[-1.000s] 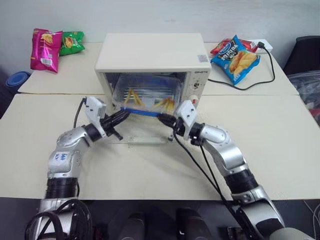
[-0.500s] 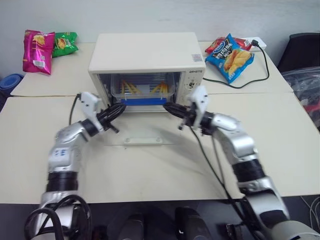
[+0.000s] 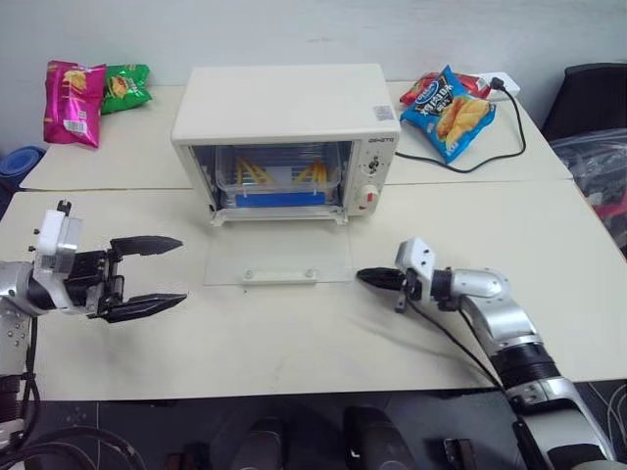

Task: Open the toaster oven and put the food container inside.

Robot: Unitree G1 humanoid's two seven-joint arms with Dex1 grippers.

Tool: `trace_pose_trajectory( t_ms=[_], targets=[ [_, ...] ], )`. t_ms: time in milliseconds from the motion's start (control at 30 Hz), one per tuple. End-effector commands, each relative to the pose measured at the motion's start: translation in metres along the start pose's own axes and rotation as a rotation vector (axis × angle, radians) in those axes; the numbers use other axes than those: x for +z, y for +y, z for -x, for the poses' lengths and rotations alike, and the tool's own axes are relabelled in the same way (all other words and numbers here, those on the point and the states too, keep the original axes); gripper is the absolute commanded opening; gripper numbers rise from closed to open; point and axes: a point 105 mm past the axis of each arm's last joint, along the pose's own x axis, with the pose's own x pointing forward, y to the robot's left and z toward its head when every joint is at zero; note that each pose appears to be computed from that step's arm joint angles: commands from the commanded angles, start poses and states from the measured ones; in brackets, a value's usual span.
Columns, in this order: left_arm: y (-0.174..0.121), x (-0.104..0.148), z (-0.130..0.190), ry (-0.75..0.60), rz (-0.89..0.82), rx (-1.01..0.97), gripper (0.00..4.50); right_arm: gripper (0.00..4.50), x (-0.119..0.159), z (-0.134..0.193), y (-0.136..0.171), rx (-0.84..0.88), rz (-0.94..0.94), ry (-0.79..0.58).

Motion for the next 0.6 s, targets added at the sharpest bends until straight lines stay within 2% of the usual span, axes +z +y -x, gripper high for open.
trace_pose_trajectory(
  t_ms=[33, 133, 233, 333, 367, 467, 600],
  targets=[
    [0.017, 0.005, 0.011, -0.037, -0.038, 0.153, 4.47, 0.00, 0.042, -0.012, -0.006, -0.040, 0.000, -0.244],
    [0.024, 0.002, 0.014, -0.067, -0.051, 0.249, 4.47, 0.00, 0.070, -0.009, -0.014, -0.096, -0.044, -0.433],
    [0.024, -0.014, 0.017, -0.019, -0.040, 0.328, 4.47, 0.00, 0.104, 0.002, -0.030, -0.166, -0.125, -0.597],
    [0.015, -0.030, 0.019, 0.039, -0.023, 0.336, 4.47, 0.00, 0.132, 0.021, -0.032, -0.160, -0.108, -0.661],
    [0.013, -0.034, 0.019, 0.056, -0.024, 0.337, 4.47, 0.00, 0.133, 0.025, -0.028, -0.142, -0.066, -0.633],
    [0.009, -0.043, 0.021, 0.118, -0.052, 0.352, 4.50, 0.56, 0.115, 0.036, -0.007, -0.050, 0.112, -0.451],
    [0.004, -0.055, 0.024, 0.198, -0.062, 0.358, 4.50, 1.89, 0.069, 0.060, 0.015, 0.045, 0.219, -0.222]
  ],
)
